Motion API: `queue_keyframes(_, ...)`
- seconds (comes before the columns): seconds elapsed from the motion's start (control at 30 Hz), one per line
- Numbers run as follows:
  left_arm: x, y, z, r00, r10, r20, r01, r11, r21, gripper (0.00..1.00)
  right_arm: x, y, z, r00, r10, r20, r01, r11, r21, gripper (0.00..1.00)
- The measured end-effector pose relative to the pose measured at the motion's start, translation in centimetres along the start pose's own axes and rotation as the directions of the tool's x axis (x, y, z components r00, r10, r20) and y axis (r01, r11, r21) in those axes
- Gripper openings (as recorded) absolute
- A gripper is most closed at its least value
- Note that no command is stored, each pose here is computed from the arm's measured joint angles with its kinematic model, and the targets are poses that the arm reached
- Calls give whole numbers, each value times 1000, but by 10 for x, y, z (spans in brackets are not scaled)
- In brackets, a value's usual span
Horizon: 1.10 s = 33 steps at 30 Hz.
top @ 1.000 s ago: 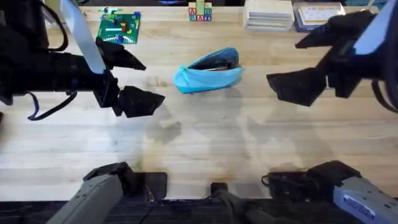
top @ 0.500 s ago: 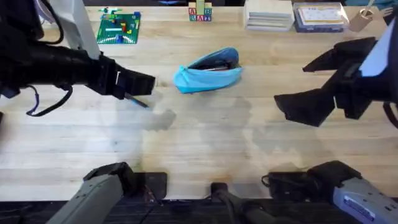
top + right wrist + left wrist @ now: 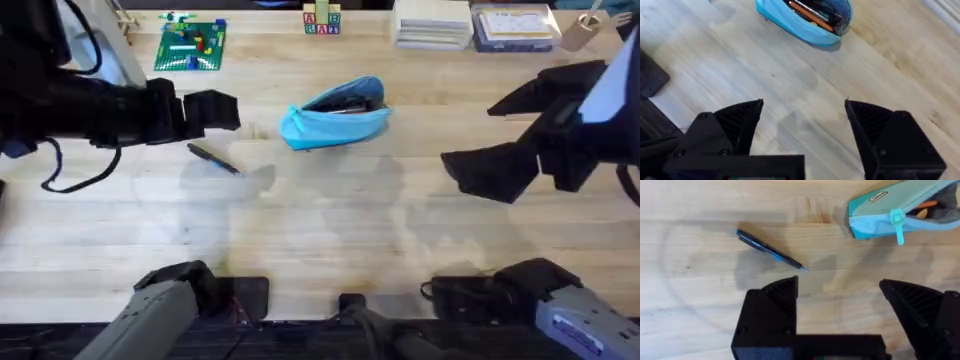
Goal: Unzip the bag, pick up the pens from the table one at a time and place them inside, then zip the bag closed.
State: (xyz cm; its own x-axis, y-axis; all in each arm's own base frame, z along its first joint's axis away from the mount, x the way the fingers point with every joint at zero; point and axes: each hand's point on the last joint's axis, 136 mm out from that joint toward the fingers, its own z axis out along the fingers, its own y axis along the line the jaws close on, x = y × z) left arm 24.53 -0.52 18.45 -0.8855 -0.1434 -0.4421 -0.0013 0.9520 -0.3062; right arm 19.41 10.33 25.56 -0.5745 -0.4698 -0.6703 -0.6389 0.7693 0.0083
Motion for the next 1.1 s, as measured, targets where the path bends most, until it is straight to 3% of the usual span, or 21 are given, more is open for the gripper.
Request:
queue_keyframes(0.1,1,3,0,995,-100,-2,100,995,-15,994,0,0,0,1000,0,0,0,1000,0,996)
queue_keyframes(0.2,2,13,0,970,-243,8,243,967,-73,994,0,0,0,1000,0,0,0,1000,0,997)
queue_keyframes(0.27,4,21,-1,940,-341,23,341,932,-123,995,0,0,0,1000,0,-1,0,1000,0,996)
queue_keyframes(0.37,6,34,-4,876,-477,71,481,856,-191,996,0,0,0,1000,1,-1,-1,1000,0,996)
queue_keyframes(0.5,7,50,-7,796,-588,146,605,756,-252,995,0,0,0,1000,1,-2,-1,1000,-1,996)
queue_keyframes(0.67,10,60,-3,737,-653,173,672,681,-292,996,0,0,0,1000,0,-1,0,1000,0,996)
queue_keyframes(0.93,22,75,32,661,-746,80,708,585,-395,994,0,0,0,1000,1,-2,-1,1000,-1,996)
queue_keyframes(1.0,24,77,40,639,-766,62,717,565,-408,994,0,0,0,1000,0,-1,0,1000,0,996)
queue_keyframes(1.03,25,76,54,615,-788,29,725,551,-413,993,0,0,0,1000,1,-1,-1,1000,0,996)
queue_keyframes(1.1,27,74,62,603,-797,0,724,548,-419,993,0,0,0,1000,0,-2,0,1000,-1,996)
